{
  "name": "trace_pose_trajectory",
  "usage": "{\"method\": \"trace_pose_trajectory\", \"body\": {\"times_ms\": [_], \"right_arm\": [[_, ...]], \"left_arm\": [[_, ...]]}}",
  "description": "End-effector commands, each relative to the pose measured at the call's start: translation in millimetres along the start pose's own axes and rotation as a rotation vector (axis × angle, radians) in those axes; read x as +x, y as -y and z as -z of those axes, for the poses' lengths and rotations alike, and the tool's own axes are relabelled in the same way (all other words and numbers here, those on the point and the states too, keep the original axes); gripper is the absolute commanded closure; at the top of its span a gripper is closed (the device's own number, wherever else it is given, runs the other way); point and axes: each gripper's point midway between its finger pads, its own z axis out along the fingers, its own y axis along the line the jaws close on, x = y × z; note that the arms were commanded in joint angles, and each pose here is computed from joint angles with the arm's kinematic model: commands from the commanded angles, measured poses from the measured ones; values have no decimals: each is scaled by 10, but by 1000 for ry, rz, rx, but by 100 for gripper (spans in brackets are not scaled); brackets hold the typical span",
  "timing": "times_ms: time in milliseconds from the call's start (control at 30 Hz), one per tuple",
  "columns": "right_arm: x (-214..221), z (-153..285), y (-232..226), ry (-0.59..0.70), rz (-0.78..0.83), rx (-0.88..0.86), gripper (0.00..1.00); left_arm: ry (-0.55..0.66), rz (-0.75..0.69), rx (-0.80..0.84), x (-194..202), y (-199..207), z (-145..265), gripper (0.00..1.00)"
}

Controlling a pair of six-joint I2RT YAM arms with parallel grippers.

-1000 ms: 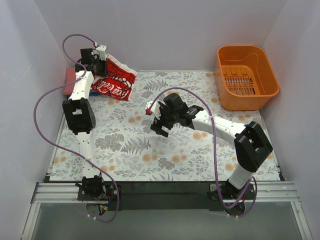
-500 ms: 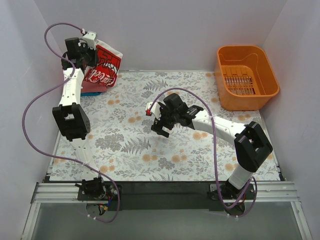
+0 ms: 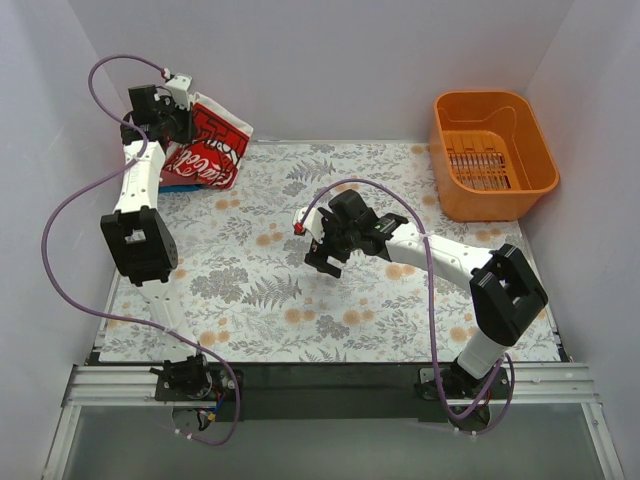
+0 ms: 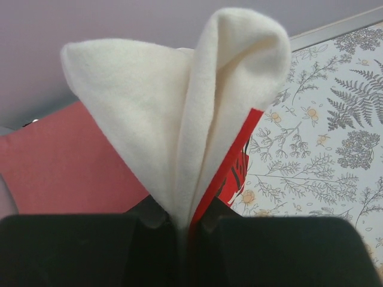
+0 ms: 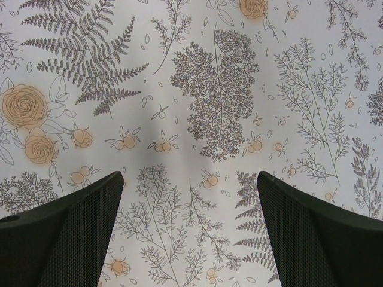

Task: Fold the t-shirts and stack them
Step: Neatly place the folded tshirt to the corner

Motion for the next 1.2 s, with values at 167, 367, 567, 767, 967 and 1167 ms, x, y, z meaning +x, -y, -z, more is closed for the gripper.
{"method": "trace_pose_trajectory", "body": {"times_ms": [167, 367, 567, 767, 967, 1167], "right_arm": [[-102, 59, 38, 30, 21, 13, 2], [-116, 37, 66, 24, 20, 17, 2], [-79, 14, 63, 11, 18, 14, 2], [-73, -12, 61, 7, 14, 8, 2], [-57, -26, 46, 3, 8, 1, 2], [-39, -17, 43, -3, 6, 3, 1]], "left_arm": [[162, -65, -82, -649, -321, 423, 100], [120, -91, -111, -424, -553, 203, 100], [54, -110, -139, -72, -817, 16, 100], [13, -102, -178, 234, -1052, -130, 100], [36, -124, -213, 235, -1252, -138, 100], [69, -171, -249, 190, -1394, -176, 100]]}}
